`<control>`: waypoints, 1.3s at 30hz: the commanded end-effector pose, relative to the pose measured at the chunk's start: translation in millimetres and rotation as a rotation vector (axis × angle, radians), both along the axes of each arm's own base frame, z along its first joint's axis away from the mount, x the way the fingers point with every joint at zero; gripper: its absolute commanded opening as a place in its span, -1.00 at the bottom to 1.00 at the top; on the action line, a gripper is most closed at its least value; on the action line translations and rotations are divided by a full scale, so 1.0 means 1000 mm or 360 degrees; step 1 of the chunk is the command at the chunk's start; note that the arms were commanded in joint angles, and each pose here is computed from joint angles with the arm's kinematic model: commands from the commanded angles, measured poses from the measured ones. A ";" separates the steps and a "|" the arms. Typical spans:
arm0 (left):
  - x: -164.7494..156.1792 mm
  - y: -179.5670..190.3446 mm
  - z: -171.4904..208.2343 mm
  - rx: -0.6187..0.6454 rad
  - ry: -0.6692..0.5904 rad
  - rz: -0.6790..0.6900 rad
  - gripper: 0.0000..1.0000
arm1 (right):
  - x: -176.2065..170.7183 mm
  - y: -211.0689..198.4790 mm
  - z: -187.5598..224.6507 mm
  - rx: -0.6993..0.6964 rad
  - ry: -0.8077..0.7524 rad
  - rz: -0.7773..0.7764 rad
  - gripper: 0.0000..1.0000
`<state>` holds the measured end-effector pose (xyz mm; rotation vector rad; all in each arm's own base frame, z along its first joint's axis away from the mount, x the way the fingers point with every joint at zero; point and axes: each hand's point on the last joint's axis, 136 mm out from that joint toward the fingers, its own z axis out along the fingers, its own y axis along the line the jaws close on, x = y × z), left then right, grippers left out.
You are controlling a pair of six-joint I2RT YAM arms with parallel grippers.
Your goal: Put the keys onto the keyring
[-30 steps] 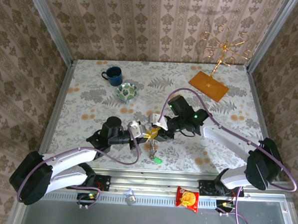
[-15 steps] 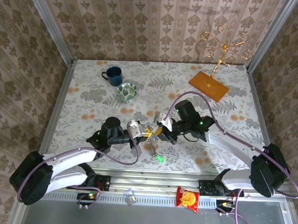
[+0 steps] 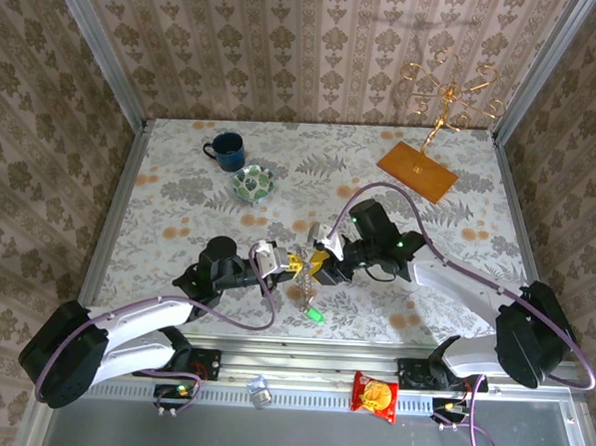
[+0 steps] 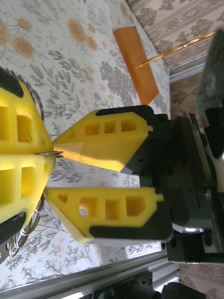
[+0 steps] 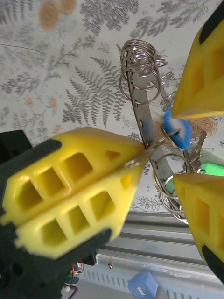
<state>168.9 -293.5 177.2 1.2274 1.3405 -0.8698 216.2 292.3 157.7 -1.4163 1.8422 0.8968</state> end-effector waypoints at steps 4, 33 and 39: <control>-0.005 -0.002 0.017 -0.0148 -0.0041 -0.0059 -1.00 | 0.002 0.003 0.013 0.0102 -0.0136 0.0042 -0.22; 0.001 -0.002 -0.009 0.0172 0.0023 -0.0052 -0.68 | -0.011 0.001 0.006 -0.0212 -0.0276 0.0327 -1.00; 0.001 -0.005 -0.007 0.0280 -0.0017 -0.0096 -0.75 | -0.021 0.002 0.001 -0.0507 -0.0303 0.0492 -1.00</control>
